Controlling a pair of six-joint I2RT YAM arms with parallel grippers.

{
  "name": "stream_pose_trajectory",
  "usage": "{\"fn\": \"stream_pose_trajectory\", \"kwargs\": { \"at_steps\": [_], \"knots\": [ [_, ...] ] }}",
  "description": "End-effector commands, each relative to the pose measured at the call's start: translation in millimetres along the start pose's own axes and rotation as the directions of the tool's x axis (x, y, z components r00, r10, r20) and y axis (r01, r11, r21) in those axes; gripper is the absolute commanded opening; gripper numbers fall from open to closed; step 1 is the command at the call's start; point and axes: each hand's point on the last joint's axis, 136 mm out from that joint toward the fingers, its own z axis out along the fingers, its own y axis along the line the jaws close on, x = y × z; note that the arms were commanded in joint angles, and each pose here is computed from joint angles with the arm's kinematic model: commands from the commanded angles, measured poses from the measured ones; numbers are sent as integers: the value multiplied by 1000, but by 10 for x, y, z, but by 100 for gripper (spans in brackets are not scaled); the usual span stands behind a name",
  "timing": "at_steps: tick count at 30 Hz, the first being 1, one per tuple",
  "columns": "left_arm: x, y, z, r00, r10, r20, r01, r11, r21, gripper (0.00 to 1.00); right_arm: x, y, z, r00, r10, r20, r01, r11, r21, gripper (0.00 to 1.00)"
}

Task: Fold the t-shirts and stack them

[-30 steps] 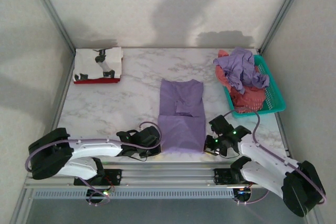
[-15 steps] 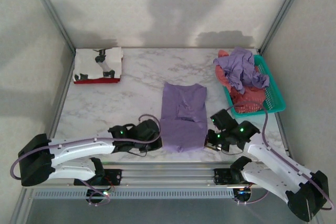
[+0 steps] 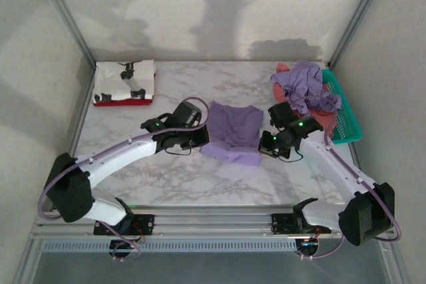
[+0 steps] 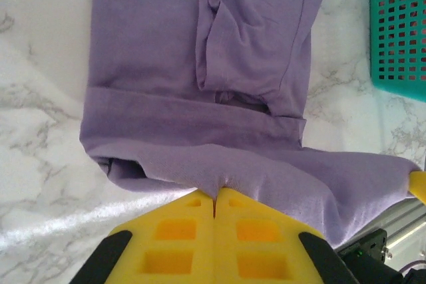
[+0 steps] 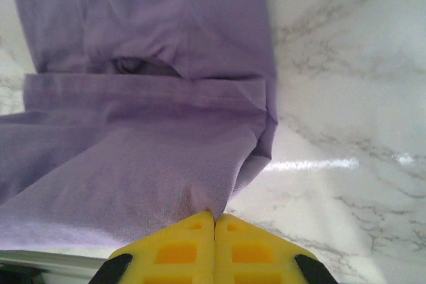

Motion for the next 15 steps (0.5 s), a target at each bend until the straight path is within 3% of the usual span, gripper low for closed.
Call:
{"fn": "stream_pose_trajectory", "kwargs": {
  "at_steps": [1,15],
  "knots": [
    [-216,-97,-25,999,54,0,-54,998,29,0,-145,37,-70,999,-26,26,26,1000,-14,0],
    [-897,-307,144,999,44,28,-48,984,170,0,-845,174,-142,989,15,148,-1,996,-93,0]
  ]
}}
